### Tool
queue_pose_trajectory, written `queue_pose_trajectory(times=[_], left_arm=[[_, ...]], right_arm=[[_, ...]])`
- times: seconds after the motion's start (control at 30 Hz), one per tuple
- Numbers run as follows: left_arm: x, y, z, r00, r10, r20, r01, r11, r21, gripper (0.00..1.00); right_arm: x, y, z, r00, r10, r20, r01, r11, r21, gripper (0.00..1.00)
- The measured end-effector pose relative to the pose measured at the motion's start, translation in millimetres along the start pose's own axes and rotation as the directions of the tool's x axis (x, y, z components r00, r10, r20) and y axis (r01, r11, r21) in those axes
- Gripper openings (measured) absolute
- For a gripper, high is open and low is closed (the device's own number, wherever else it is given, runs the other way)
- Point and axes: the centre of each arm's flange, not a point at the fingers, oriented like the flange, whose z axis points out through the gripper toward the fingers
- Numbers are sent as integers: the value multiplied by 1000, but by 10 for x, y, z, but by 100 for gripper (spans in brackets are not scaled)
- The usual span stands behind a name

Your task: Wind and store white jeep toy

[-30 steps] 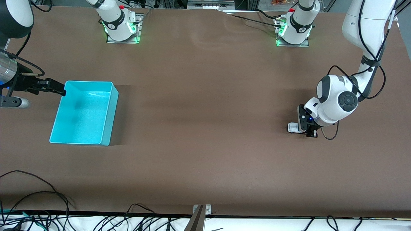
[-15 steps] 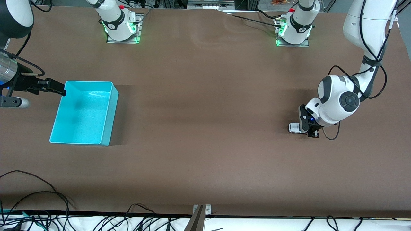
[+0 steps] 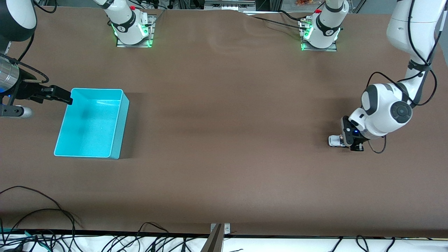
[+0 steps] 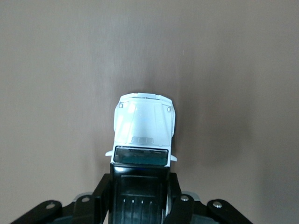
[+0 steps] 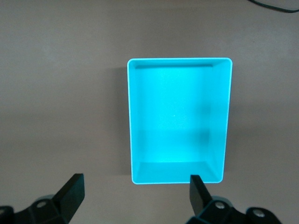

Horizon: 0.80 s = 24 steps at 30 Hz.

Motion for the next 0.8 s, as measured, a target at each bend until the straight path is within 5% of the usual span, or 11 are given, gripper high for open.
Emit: queue_pose_trajectory(times=[0.8], left_arm=[[-1600, 46, 12, 999, -31, 14, 31, 999, 34, 52]], right_arm=[[-1, -6, 0, 1000, -1, 0, 1, 1000, 1, 100]])
